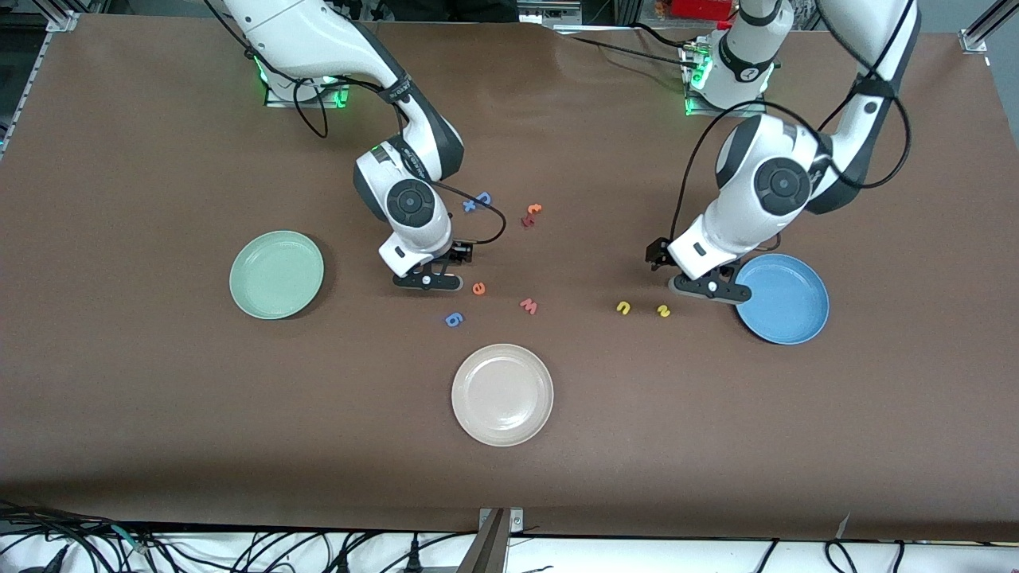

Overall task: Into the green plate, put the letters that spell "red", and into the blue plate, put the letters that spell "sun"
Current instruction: 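Grasp the teal d with the right gripper while the left gripper lowers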

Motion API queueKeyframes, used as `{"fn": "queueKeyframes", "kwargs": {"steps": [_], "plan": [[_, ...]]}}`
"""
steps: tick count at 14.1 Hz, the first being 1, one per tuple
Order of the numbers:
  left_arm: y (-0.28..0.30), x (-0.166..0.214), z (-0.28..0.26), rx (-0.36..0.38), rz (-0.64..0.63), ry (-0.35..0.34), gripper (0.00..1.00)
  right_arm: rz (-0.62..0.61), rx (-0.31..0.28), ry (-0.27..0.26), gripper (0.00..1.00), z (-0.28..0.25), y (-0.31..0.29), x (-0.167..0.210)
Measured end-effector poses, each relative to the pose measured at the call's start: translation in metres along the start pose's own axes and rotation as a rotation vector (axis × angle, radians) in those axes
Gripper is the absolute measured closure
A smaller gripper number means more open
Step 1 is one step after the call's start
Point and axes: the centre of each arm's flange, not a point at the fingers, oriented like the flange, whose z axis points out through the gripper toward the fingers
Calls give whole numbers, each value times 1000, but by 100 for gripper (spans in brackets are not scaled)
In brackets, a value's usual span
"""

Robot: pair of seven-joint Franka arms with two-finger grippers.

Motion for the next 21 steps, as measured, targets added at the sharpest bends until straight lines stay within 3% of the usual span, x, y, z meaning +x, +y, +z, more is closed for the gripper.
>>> {"fn": "queueKeyframes", "kwargs": {"steps": [6, 10, 13, 21], "plan": [[-8, 10, 49, 107, 120, 40, 2, -15, 0, -7, 30, 15, -3, -14], [-14, 14, 54, 115, 122, 61, 5, -18, 5, -4, 41, 14, -5, -15], [-20, 17, 74, 114, 118, 65, 5, -24, 10, 0, 67, 11, -8, -17], [-4, 16, 99, 118, 169, 62, 13, -15, 15, 18, 70, -5, -5, -11]]}}
